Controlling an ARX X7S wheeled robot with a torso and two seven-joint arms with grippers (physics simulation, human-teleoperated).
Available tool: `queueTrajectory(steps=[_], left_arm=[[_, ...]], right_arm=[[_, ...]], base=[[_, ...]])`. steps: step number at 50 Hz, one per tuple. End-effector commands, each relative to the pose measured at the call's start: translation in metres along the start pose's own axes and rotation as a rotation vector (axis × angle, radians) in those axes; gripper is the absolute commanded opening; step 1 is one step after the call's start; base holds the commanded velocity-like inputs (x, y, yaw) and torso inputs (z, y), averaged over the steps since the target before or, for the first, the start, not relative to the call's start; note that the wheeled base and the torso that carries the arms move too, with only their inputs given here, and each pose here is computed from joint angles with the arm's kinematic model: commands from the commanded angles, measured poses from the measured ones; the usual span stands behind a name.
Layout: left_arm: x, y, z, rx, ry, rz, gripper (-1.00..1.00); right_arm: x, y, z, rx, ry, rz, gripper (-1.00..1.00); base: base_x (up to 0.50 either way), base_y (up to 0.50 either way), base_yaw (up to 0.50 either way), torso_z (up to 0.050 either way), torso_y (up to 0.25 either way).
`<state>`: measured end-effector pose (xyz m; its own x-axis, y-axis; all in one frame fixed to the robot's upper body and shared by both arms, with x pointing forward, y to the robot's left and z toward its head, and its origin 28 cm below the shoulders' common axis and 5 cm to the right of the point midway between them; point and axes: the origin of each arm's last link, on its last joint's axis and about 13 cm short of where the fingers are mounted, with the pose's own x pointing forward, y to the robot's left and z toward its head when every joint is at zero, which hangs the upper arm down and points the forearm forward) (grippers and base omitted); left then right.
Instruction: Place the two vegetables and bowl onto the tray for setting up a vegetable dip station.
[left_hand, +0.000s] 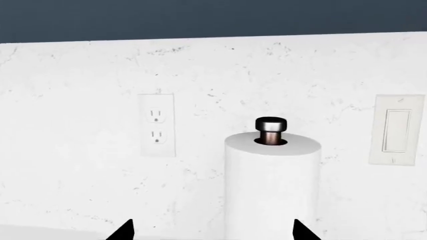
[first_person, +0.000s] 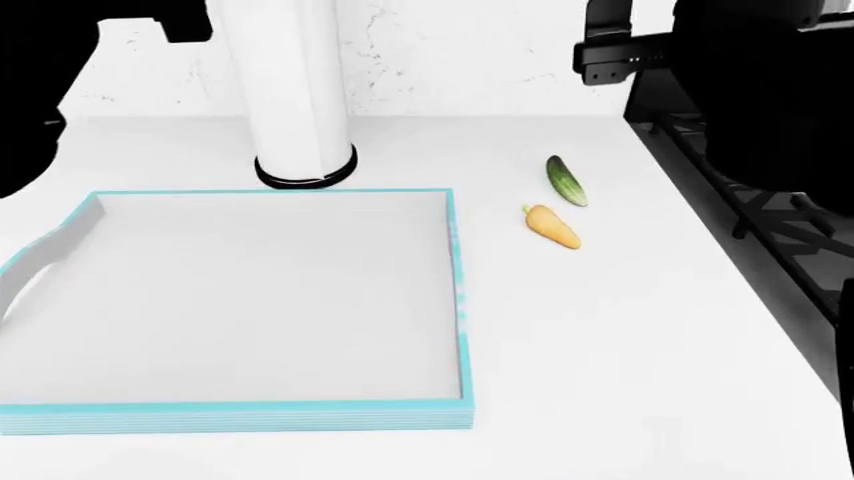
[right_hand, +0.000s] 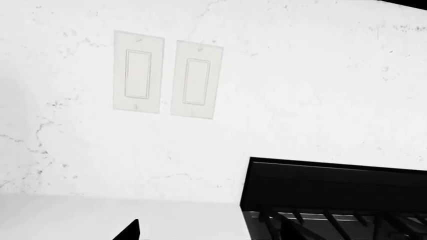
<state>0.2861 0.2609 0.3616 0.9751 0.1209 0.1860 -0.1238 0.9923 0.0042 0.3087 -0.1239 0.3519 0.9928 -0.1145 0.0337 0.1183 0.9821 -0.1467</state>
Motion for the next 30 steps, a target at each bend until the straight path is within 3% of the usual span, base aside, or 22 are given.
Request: queueTrajectory(steps=[1,12,19,30], left_arm=[[0.001,0.006,0.001,0.000,0.001,0.024,1.00],[0.013,0.038,-0.003,-0.009,0.022,0.184,1.00],[0.015,0.043,-0.003,-0.020,0.023,0.216,1.00],[0.016,0.047,-0.005,-0.033,0.032,0.242,1.00]], right_arm=[[0.000,0.000,-0.003,0.000,0.003,0.004,1.00],[0.000,-0.003,-0.004,-0.008,0.006,-0.019,1.00],[0.001,-0.004,-0.003,0.020,0.000,-0.023,1.00],[0.000,-0.006,-0.004,0.033,-0.010,-0.023,1.00]], base=[[0.00,0.00,0.00,0.000,0.000],[0.00,0.00,0.00,0.000,0.000],[0.01,0.00,0.00,0.000,0.000],[0.45,0.00,0.00,0.000,0.000]])
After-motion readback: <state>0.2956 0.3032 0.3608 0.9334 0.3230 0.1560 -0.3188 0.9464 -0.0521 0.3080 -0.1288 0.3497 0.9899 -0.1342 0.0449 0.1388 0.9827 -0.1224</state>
